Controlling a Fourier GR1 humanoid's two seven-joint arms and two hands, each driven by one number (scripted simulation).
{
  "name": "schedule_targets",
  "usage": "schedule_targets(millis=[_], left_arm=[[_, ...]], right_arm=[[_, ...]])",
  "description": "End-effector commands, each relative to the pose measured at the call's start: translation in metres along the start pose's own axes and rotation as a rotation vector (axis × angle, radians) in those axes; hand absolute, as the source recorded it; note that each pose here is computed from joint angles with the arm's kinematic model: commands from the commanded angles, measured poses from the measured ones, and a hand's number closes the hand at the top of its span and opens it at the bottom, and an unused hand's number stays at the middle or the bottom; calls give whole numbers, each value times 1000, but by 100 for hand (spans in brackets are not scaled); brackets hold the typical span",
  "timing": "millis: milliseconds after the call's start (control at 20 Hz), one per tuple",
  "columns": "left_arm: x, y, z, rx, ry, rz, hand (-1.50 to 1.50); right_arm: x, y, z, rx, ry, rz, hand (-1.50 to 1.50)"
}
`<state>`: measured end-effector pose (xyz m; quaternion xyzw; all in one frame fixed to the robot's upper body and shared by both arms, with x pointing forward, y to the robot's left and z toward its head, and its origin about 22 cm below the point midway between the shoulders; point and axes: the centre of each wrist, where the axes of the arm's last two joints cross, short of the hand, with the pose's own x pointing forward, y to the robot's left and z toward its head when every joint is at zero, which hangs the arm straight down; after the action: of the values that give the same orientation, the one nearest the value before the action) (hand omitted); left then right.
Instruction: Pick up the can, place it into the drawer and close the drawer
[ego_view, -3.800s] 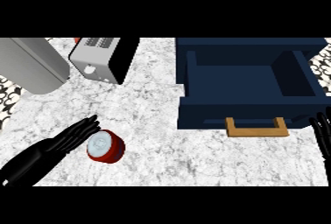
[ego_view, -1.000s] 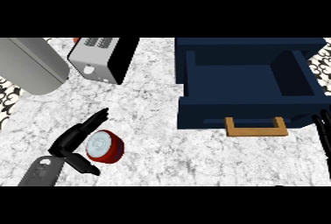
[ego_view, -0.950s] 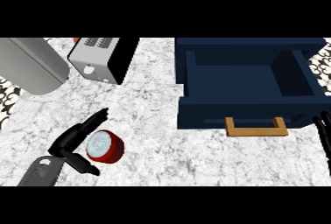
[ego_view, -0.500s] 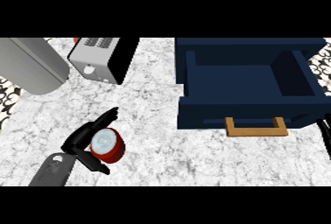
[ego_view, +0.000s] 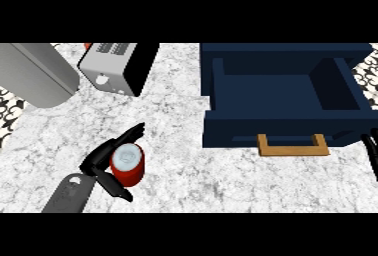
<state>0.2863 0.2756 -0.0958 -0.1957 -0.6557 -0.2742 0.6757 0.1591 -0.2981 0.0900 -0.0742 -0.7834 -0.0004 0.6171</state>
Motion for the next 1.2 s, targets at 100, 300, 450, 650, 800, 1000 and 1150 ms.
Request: schedule_targets(millis=[100,300,450,650,800,1000,1150], left_arm=[[11,-1,-11,-82,-47,42,150],[9,-25,-18,-78,-94,99,150],[13,-38,-15,-149,-77,143,150],[4,0,17,325,-65,124,150],[0,12,36,740,-60,152,150],[32,13,-8,809,-108,181,150],[55,21,-12,793,-153,138,150]], right_arm=[[9,-5,10,5,4,-19,-150],[-2,5,8,-13,-8,-21,-150],[16,-3,8,-3,-6,-13,-150],[2,-1,14,-13,1,-10,-150],[3,-7,19,-47,-1,-14,-150],[10,-11,14,-17,-20,-23,-150],[1,-2,12,-17,-4,-18,-150]])
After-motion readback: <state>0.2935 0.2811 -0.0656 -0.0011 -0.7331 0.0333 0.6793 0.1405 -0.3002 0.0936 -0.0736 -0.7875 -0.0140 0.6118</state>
